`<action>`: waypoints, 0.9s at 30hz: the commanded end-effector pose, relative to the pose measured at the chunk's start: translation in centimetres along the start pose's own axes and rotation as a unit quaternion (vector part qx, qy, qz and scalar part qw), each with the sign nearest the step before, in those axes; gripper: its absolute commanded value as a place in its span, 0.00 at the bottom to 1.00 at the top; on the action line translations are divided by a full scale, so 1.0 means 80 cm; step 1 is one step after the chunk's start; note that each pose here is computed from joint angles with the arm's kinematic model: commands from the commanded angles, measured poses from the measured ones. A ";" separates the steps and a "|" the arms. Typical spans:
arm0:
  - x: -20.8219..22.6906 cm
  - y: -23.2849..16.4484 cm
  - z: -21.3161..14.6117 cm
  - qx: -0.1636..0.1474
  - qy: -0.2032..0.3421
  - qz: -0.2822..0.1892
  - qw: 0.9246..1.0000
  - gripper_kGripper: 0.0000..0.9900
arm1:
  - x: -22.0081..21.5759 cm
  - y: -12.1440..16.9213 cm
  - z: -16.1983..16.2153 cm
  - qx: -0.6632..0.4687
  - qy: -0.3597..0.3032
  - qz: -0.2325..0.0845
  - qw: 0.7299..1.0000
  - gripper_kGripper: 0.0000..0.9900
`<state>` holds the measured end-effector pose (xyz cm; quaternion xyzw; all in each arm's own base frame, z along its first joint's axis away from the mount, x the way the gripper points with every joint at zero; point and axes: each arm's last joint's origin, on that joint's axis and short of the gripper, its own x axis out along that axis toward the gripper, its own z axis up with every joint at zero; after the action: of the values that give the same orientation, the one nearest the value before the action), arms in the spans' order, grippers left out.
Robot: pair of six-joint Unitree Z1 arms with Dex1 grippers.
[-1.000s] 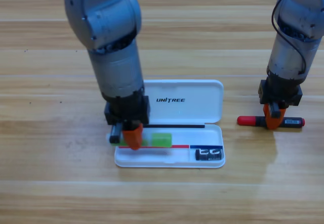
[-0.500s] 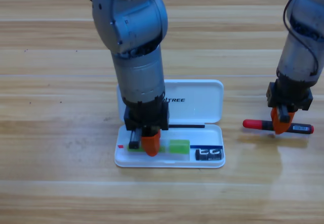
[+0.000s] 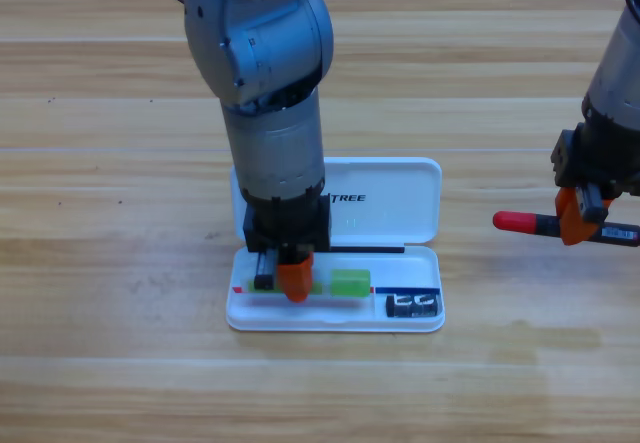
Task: Clean up eraser and pencils
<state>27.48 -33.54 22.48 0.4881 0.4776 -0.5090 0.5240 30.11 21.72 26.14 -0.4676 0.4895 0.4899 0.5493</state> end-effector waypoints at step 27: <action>0.049 -0.003 0.004 -0.013 0.050 -0.026 0.998 1.00 | -0.026 0.061 0.039 -0.041 -0.014 0.011 0.999 0.00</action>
<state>27.76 -33.82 20.97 0.4867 0.4958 -0.4987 0.5183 27.39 24.35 26.56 -0.4725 0.4889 0.5061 0.5306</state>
